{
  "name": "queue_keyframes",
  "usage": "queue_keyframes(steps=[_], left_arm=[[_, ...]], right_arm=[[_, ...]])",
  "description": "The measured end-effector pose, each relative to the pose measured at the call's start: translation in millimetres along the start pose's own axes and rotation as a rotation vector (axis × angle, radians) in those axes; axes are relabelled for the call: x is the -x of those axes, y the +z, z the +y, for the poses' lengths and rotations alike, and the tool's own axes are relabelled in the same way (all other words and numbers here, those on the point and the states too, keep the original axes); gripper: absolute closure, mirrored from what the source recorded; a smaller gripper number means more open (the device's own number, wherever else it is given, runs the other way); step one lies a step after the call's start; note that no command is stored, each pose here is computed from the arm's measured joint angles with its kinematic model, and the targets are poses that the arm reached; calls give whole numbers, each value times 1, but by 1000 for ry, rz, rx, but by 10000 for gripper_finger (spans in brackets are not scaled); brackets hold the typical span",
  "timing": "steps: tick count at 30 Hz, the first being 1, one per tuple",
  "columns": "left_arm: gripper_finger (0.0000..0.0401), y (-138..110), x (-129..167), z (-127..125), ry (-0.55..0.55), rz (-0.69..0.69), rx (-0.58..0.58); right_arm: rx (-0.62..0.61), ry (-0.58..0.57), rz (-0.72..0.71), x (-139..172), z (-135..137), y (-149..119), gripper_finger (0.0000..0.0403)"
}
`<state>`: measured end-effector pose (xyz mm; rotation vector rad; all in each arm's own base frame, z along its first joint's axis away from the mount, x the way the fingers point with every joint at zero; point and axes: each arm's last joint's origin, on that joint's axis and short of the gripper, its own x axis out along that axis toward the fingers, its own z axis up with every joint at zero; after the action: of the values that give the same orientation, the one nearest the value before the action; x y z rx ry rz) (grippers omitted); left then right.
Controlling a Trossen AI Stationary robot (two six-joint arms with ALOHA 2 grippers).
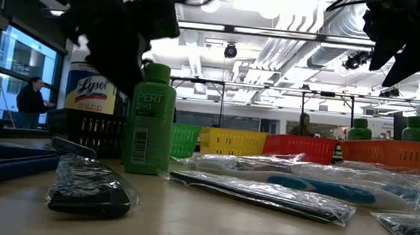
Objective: Pick & Place Travel size toiletries
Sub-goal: Put the green shampoo into the orange bin
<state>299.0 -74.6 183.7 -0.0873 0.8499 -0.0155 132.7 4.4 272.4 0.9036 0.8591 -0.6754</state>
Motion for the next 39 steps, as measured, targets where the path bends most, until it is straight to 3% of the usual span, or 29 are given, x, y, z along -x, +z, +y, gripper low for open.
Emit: queue_keyframes(steps=[8,20,23,29,33,39], left_arm=[[174,-3,-5,0,7,19,18],[301,-2,-5,0,5,9,59],[313,1,-4,-1,3,15,57],[313,38,13,-3,12,-10,-32],[306,66,29,8,74,-14,-83],[309,102,49,32,112,-97,-116]], right_arm=[[0,2,-5,0,0,0,188],[14,2,-5,0,0,0,188],[24,3,-4,0,0,0,188],[43,3,-2,0,0,0,188],[61,3,-3,0,0,0,188],[222,76,-49,-1,9,4,188]])
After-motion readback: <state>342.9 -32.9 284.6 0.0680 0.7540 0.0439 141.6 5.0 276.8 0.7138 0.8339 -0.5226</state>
